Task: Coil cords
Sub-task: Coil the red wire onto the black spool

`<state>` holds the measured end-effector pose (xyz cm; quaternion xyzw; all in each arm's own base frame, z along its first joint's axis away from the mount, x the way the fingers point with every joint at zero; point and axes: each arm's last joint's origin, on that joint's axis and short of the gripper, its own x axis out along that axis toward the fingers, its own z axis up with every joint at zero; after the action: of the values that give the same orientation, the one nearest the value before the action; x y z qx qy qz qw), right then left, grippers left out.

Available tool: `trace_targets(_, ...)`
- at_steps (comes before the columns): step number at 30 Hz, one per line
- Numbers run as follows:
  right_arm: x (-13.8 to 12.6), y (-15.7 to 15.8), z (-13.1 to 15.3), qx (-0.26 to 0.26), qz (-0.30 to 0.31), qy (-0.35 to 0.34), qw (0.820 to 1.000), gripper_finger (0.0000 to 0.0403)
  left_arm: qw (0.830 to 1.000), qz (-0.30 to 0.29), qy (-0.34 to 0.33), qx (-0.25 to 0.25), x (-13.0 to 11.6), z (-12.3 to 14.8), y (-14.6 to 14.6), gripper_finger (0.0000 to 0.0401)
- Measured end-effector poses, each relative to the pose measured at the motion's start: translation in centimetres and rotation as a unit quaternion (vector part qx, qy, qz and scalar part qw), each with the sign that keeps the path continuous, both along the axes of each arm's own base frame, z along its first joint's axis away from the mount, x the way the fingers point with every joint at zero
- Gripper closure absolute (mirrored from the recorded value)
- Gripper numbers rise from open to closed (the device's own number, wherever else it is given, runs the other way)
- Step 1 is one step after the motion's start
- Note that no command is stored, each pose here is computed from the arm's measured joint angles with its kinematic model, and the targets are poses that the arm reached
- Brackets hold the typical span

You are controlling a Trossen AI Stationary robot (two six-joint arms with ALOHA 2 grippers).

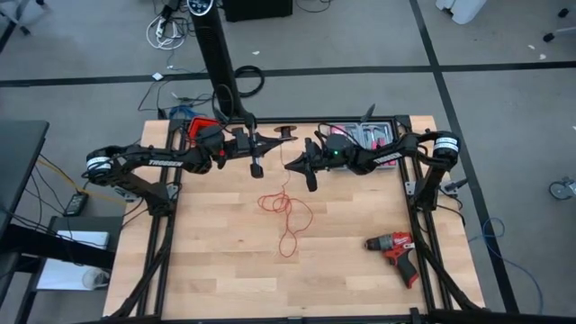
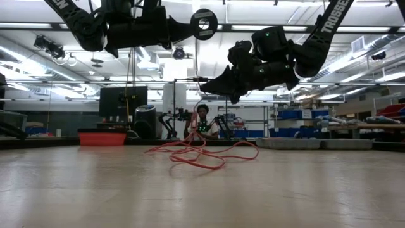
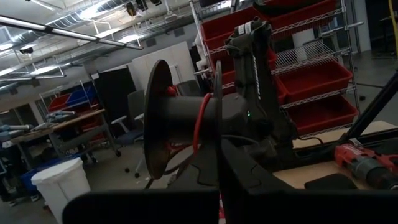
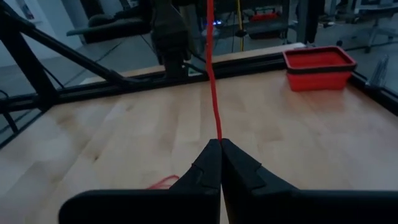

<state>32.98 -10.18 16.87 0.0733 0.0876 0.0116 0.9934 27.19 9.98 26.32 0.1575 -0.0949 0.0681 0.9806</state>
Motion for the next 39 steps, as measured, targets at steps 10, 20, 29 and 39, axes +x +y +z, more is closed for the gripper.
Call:
trace_targets(10, -0.5, -1.0, -0.4, -0.006, -0.012, 0.025, 1.000, 0.0403, 1.000, -0.001, 0.003, -0.007, 0.0, -0.1, 0.0, 0.0401)
trace_targets(20, -2.6, -1.5, 1.4, -0.075, -0.040, 0.047, 0.995, 0.0403, 0.998, -0.001, 0.040, -0.042, 0.1, -0.9, 0.2, 0.0401)
trace_targets(29, -5.7, -1.3, 3.7, -0.154, -0.096, 0.038, 0.983, 0.0403, 0.991, 0.012, 0.058, -0.119, -0.5, -1.5, 1.9, 0.0401)
trace_targets(39, -7.3, -1.4, 5.9, -0.189, -0.101, 0.020, 0.977, 0.0403, 0.971, -0.022, 0.112, -0.211, -1.0, -2.7, 2.6, 0.0401)
